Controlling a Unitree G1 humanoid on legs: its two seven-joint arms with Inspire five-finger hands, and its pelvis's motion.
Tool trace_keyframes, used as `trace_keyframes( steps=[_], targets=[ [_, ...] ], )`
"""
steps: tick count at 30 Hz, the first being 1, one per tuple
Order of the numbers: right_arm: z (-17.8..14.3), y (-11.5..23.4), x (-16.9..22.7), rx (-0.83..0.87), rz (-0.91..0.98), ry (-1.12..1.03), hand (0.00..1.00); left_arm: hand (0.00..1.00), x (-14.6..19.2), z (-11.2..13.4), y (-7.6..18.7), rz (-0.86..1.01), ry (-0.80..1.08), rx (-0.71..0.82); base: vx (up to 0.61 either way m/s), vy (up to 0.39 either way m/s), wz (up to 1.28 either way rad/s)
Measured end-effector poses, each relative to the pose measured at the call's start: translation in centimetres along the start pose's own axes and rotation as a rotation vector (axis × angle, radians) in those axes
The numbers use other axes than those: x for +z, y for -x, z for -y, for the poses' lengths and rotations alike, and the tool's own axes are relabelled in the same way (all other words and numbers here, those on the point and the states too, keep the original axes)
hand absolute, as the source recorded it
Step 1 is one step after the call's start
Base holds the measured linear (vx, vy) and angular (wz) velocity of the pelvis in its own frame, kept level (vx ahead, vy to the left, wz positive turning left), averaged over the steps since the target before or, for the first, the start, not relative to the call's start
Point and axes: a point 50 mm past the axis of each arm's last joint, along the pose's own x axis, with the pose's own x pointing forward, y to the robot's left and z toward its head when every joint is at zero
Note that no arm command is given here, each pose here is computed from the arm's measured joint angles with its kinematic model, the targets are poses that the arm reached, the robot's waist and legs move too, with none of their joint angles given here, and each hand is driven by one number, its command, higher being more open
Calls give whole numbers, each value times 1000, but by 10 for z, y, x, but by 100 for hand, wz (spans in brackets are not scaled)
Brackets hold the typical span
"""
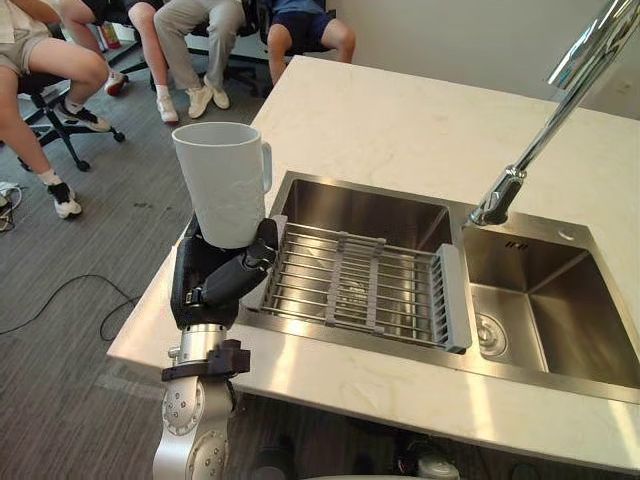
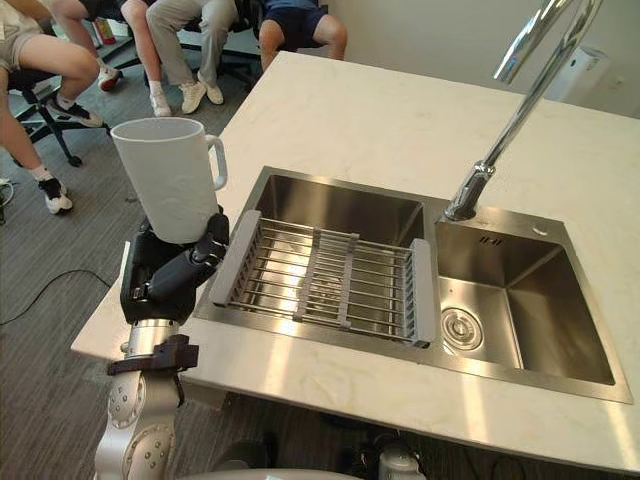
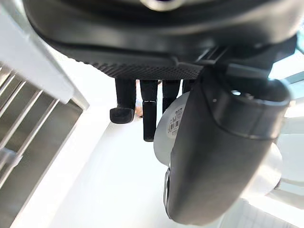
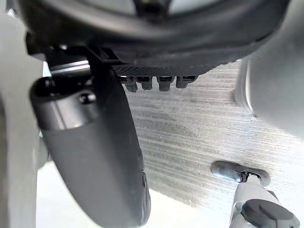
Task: Walk over to the sink, pick up the cup, carry it to the dishwasher, place the cup inside the dishwasher, then close the dishwasher door
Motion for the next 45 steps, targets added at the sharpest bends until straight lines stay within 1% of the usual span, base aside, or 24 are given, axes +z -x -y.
trace_keyframes(
  steps=[4, 6, 7, 8, 9, 12, 14, 17, 20, 24, 26, 30, 34, 37, 40, 41, 42, 43, 45],
  targets=[
    [-8, -4, 24, 27, 83, 8, 100, 0, 3, 6, 1, 25, 32, 13, -139, -176, 44],
    [-10, -6, 40, 31, 133, 20, 100, 0, -2, 20, 2, 8, 86, -21, -274, -252, 70],
    [-9, -6, 46, 28, 158, 24, 100, 0, -7, 31, 4, -14, 127, -51, -301, -231, 77],
    [-8, -6, 50, 27, 172, 31, 100, 0, -9, 36, 5, -24, 142, -65, -315, -199, 97],
    [-8, -8, 58, 22, 192, 30, 100, 0, -12, 44, 7, -44, 162, -104, -251, -128, 108],
    [4, -5, 56, -29, 198, 16, 100, 0, -13, 52, 5, -48, 174, -152, -225, -140, 115],
    [15, 2, 50, -57, 208, 16, 100, 0, -6, 57, -5, 1, 185, -176, -192, -59, 139],
    [14, 2, 50, -55, 212, 5, 100, 0, -1, 63, -10, 39, 211, -207, -156, 70, 84],
    [13, 0, 42, -66, 172, -27, 100, 0, -7, 68, -8, 10, 210, -251, -74, 153, 57],
    [2, -1, 28, -40, 116, -54, 100, 0, -24, 59, -8, -58, 173, -222, 7, 176, 16],
    [2, -2, 24, -41, 96, -52, 100, 0, -30, 57, -8, -89, 161, -214, 18, 146, 24],
    [2, -4, 27, -39, 99, -42, 100, 0, -28, 51, -9, -79, 146, -192, -12, 26, 7],
    [1, -5, 30, -24, 100, 29, 100, 0, -29, 42, -1, -100, 135, -151, -44, -23, -2],
    [3, -6, 30, -30, 90, 38, 100, 0, -24, 39, 4, -91, 127, -131, -39, 31, 11],
    [23, -3, 36, -26, 112, 94, 100, 0, -15, 33, 2, -51, 89, -124, -31, 75, 45],
    [48, 8, 47, -10, 194, 129, 100, 0, -3, 21, -1, 5, 8, -96, -25, 94, 80],
    [55, 11, 51, -18, 223, 130, 100, 0, 1, 17, -2, 26, -17, -84, 17, 87, 101],
    [69, 17, 51, -65, 267, 95, 100, 0, 9, 10, -2, 68, -52, -61, 71, 36, 66],
    [86, 22, 46, -131, 272, 40, 100, 0, 17, 8, -3, 129, -61, -54, 68, -10, 97]
  ],
)
